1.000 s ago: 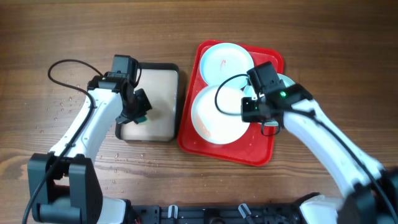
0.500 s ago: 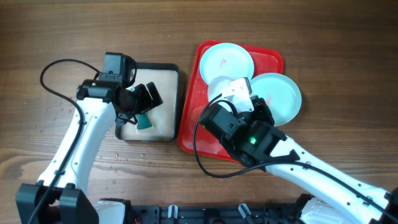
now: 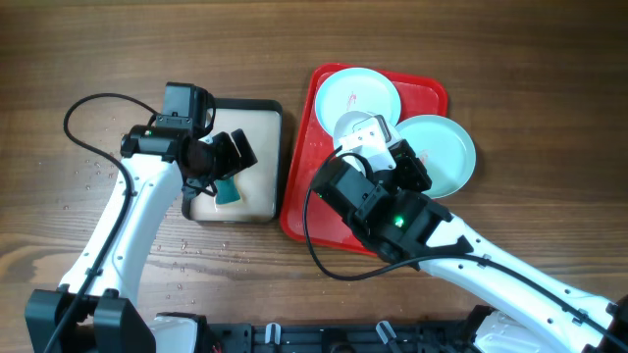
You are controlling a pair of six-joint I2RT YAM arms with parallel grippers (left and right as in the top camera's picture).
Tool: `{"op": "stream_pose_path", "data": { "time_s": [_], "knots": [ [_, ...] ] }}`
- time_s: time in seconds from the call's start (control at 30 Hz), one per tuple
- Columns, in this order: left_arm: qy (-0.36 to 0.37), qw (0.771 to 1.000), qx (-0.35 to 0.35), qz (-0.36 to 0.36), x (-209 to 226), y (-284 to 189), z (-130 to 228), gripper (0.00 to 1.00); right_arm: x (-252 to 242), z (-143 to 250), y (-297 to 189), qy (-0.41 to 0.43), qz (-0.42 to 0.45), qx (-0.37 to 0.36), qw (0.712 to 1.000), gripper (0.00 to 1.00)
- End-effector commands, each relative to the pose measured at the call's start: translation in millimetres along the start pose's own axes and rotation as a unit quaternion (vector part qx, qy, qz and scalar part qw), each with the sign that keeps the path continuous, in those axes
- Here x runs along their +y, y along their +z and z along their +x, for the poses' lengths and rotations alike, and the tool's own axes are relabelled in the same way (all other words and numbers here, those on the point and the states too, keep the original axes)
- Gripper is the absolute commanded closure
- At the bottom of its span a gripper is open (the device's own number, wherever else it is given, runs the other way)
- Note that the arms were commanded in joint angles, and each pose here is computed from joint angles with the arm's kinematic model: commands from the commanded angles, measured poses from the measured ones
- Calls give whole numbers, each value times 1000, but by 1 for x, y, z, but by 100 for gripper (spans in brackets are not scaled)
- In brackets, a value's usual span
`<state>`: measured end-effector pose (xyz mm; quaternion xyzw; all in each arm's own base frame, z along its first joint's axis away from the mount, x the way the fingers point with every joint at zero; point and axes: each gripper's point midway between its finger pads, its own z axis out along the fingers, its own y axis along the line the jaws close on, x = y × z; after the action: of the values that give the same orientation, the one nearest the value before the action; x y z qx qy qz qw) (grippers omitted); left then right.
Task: Clean dirty plates on tray and stack at the side
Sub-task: 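Lift the white plate and place it right of the red tray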
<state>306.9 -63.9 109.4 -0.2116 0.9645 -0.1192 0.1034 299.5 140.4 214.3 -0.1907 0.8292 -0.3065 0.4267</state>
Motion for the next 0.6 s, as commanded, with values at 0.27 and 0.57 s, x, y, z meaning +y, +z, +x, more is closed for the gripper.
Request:
{"op": "stream_pose_path", "data": {
  "time_s": [0.27,0.57],
  "knots": [
    [1,1000,-8,11,-4,-7,-5,0,-10,-7,-4,8,16,-11,1000,96],
    [1,1000,-8,11,-4,-7,-5,0,-5,-6,-4,9,2,-9,1000,96]
  ]
}}
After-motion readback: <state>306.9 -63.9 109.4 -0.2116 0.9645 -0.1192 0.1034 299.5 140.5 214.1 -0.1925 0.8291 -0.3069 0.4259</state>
